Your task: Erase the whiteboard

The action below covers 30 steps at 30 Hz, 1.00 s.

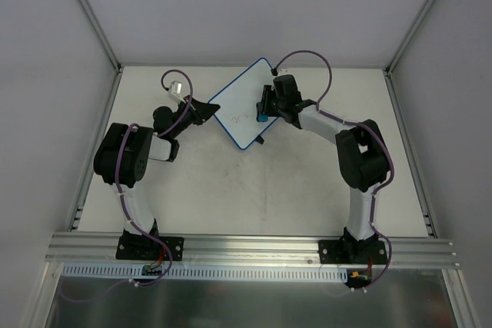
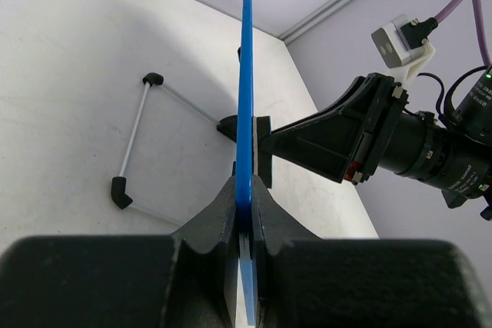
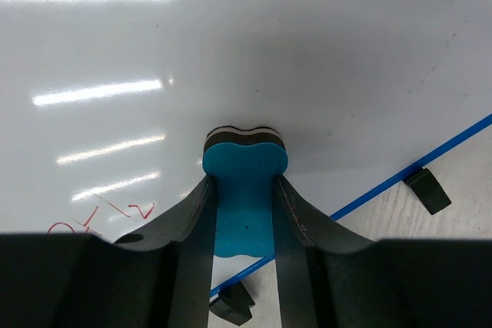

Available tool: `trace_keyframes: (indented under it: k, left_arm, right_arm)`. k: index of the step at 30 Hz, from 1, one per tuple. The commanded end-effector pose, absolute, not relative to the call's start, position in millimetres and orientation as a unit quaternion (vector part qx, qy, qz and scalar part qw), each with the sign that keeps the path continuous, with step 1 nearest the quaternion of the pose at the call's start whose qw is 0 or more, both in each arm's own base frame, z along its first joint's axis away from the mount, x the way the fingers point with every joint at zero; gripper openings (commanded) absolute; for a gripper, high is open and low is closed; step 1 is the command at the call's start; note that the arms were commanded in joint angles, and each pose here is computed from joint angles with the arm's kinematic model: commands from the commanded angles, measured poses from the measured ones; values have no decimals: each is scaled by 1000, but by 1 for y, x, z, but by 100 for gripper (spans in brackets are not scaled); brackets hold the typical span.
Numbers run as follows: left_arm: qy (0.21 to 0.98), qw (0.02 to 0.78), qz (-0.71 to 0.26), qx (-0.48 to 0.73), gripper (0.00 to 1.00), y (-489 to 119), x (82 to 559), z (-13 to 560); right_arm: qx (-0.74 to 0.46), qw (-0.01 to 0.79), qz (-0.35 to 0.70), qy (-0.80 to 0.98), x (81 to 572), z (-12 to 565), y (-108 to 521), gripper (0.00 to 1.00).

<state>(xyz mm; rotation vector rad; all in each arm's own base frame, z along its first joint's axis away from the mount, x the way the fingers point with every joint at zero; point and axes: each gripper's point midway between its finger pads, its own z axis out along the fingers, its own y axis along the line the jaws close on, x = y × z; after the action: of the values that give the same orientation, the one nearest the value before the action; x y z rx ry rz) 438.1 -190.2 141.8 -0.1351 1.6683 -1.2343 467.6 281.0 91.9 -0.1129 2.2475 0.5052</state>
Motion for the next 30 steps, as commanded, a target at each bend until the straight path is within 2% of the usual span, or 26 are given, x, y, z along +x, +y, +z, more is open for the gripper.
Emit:
trace_keyframes:
  k: [1,12,21,30]
  left_arm:
    - [609,573,-543,76,0,-212,413,194]
    - [611,569,-544,76,0,-213,412,191]
    - [611,570,-544,81,0,-214,411,191]
    - [612,565,-547,83,0,-214,409,193]
  right_arm:
    - [-53,400,182,897,456,80,279,0]
    - [-200,441,237,842,426,114,348,0]
    - [-317,417,259,811,392,115,394,0]
    - [-387,406,272,782,364,114,411,0]
